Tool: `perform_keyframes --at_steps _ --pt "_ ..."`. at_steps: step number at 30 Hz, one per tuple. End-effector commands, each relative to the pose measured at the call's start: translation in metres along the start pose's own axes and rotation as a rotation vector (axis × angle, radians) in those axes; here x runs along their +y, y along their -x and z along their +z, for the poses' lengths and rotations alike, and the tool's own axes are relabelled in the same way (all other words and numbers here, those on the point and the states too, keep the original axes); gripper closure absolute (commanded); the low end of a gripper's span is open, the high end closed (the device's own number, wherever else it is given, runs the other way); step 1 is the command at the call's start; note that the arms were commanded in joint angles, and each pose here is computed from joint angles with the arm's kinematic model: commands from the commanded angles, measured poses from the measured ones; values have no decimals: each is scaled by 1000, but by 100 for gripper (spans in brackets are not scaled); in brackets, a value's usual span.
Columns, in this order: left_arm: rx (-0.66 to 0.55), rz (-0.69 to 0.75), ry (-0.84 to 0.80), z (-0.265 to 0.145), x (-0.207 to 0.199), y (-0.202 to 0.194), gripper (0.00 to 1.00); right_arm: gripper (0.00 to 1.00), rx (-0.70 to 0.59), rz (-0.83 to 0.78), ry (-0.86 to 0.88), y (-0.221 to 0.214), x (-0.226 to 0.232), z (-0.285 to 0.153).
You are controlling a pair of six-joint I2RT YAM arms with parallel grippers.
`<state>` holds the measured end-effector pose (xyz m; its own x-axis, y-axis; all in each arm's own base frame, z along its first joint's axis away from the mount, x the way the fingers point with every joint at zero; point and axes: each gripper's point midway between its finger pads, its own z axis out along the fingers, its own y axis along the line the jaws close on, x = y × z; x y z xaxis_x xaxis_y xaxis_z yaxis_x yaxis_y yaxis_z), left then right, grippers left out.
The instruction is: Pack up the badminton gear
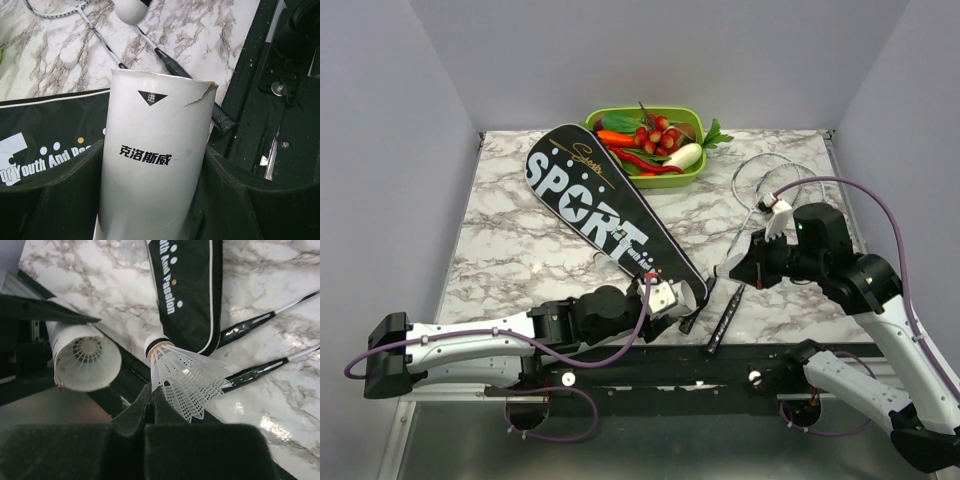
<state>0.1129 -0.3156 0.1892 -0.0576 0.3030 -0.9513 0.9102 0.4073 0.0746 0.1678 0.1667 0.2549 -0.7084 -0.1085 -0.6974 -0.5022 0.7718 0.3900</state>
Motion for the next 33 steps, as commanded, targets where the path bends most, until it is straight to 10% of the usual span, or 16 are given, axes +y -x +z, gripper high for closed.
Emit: perform_keyframes --at_steps 1,33 --pt "-33 -167 37 4 -1 2 100 99 67 34 190 -27 34 -8" --pt "-155 -202 -92 -8 -20 33 100 99 192 25 449 -52 118 71"
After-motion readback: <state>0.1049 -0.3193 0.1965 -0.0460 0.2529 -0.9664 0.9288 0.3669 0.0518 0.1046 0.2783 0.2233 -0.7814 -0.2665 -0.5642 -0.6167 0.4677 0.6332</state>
